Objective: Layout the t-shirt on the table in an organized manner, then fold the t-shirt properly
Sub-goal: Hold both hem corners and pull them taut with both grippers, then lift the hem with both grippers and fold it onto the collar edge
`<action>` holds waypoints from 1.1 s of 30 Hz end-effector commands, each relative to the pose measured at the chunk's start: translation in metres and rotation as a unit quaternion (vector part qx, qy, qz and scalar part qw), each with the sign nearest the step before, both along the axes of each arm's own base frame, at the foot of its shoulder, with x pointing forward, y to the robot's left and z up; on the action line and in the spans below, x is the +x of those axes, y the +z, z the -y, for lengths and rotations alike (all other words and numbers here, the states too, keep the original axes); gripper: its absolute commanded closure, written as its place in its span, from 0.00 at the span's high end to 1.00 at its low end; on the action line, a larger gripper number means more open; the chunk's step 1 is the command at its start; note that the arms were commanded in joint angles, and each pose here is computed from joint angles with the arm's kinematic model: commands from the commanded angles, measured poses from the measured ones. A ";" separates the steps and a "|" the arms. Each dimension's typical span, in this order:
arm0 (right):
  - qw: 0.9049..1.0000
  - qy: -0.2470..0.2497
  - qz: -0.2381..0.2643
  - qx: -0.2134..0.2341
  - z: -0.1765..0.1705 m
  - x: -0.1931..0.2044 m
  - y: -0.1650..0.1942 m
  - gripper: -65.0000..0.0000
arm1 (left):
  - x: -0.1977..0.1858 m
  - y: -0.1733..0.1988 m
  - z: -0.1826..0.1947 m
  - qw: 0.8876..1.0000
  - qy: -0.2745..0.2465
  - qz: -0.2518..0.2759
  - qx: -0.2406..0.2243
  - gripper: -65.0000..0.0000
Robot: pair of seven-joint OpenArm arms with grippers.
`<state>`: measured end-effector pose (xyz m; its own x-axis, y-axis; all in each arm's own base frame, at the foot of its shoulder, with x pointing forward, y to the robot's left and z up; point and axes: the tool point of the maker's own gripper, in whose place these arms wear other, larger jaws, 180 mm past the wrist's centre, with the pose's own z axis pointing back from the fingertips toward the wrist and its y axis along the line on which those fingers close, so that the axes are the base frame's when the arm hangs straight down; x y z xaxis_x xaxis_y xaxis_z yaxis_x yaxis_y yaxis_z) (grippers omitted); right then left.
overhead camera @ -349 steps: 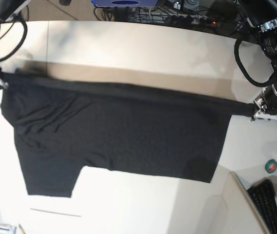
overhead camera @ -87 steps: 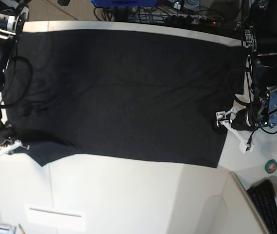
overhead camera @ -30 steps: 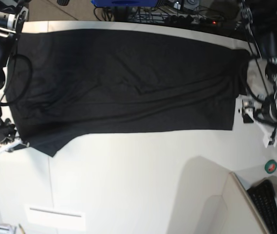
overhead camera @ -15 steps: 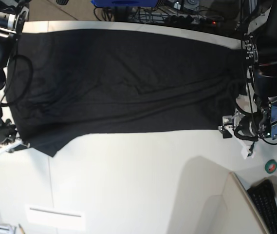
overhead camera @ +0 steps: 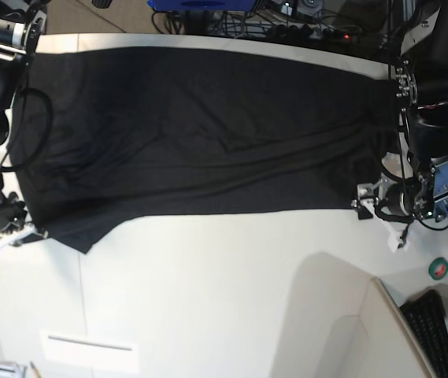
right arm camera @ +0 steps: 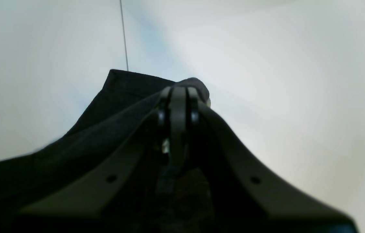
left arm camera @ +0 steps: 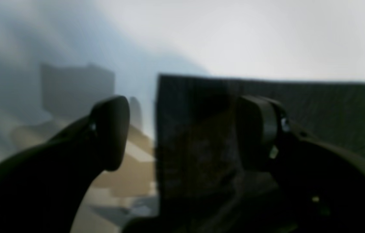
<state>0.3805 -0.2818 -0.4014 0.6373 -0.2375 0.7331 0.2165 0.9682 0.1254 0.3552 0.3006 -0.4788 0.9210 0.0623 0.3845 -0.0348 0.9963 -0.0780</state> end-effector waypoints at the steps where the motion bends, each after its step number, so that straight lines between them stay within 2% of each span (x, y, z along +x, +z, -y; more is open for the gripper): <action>1: 0.999 -0.001 0.039 -0.011 0.009 0.016 0.025 0.00 | 0.011 0.011 -0.008 1.000 0.005 0.017 0.003 0.75; 8: 0.999 -0.001 0.039 -0.011 0.009 0.016 0.025 0.00 | 0.008 0.005 0.001 1.000 0.004 0.016 -0.004 0.74; 10: 0.999 -0.001 0.039 -0.011 0.009 0.016 0.025 0.00 | 0.007 0.003 0.003 1.000 0.003 0.015 -0.007 0.71; 12: 0.999 -0.002 0.039 -0.011 0.009 0.016 0.025 0.00 | -0.001 -0.005 0.007 1.000 0.001 0.007 -0.010 0.58; 16: 0.999 -0.002 0.038 -0.011 0.009 0.015 0.024 0.00 | -0.002 -0.012 0.016 1.000 0.001 0.026 -0.016 0.26; 18: 0.999 -0.002 0.037 -0.010 0.009 0.015 0.023 0.00 | 0.003 -0.011 0.018 0.999 0.002 0.042 -0.018 0.06; 19: 0.999 -0.002 0.036 -0.010 0.009 0.015 0.022 0.00 | 0.005 -0.009 0.018 0.999 0.002 0.047 -0.018 0.00; 22: 0.999 0.000 0.035 -0.010 0.007 0.015 0.022 0.00 | 0.017 0.000 0.018 0.998 0.003 0.065 -0.017 0.00; 30: 0.999 -0.005 0.040 0.001 0.010 0.038 0.029 0.00 | 0.086 0.064 0.019 0.990 0.002 0.142 -0.019 0.00; 33: 0.998 -0.011 0.061 0.003 0.013 0.053 0.038 0.00 | 0.101 0.080 0.019 0.987 0.003 0.161 -0.020 0.00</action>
<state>0.4157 -0.2864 -0.3908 0.6026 -0.2699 0.7510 0.2310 0.9598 0.1596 0.4414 0.2761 -0.4183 0.7876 0.0886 0.6098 -0.0091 0.9912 -0.1322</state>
